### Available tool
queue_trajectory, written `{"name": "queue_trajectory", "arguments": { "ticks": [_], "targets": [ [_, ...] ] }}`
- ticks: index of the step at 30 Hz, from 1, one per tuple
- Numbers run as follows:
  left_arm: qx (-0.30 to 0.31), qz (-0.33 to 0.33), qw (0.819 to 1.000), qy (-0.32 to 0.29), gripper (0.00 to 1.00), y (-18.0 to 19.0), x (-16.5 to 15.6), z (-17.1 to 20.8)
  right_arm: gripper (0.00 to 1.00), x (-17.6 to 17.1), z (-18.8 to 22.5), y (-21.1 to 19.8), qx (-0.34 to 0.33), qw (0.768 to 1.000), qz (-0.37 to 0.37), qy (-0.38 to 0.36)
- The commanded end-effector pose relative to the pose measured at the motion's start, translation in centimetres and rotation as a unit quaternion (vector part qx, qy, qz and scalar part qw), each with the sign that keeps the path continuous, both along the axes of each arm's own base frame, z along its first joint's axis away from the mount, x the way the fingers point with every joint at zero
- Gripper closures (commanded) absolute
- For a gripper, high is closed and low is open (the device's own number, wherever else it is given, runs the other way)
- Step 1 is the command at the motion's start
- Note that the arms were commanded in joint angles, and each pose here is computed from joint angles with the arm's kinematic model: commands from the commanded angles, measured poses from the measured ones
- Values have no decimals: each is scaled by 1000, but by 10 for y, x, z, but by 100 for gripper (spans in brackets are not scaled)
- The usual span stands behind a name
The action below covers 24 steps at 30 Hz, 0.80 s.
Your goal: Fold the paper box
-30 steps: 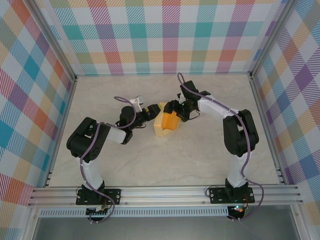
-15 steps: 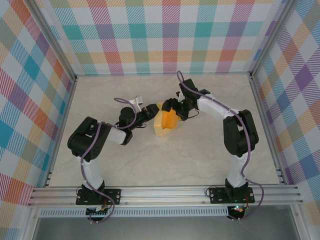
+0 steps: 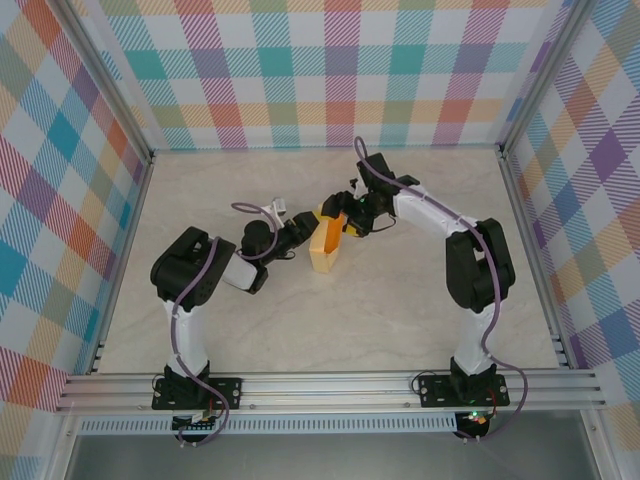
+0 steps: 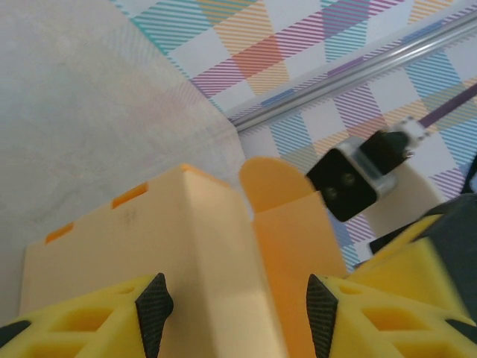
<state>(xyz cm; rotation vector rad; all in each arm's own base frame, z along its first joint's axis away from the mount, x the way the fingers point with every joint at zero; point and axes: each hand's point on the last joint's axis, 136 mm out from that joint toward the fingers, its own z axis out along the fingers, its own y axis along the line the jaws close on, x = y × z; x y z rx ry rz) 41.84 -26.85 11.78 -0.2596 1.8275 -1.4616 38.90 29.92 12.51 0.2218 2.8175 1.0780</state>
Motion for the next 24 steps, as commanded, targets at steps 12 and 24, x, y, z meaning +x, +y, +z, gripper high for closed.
{"name": "queue_trajectory", "arguments": {
  "ticks": [12,24],
  "targets": [
    [-34,-29,998,-47,41,-25,-1,31,26,-10,-27,13,-90,995,30,24],
    [-4,-15,998,-64,32,-12,-13,28,28,-5,-20,12,-69,997,17,26]
  ]
}}
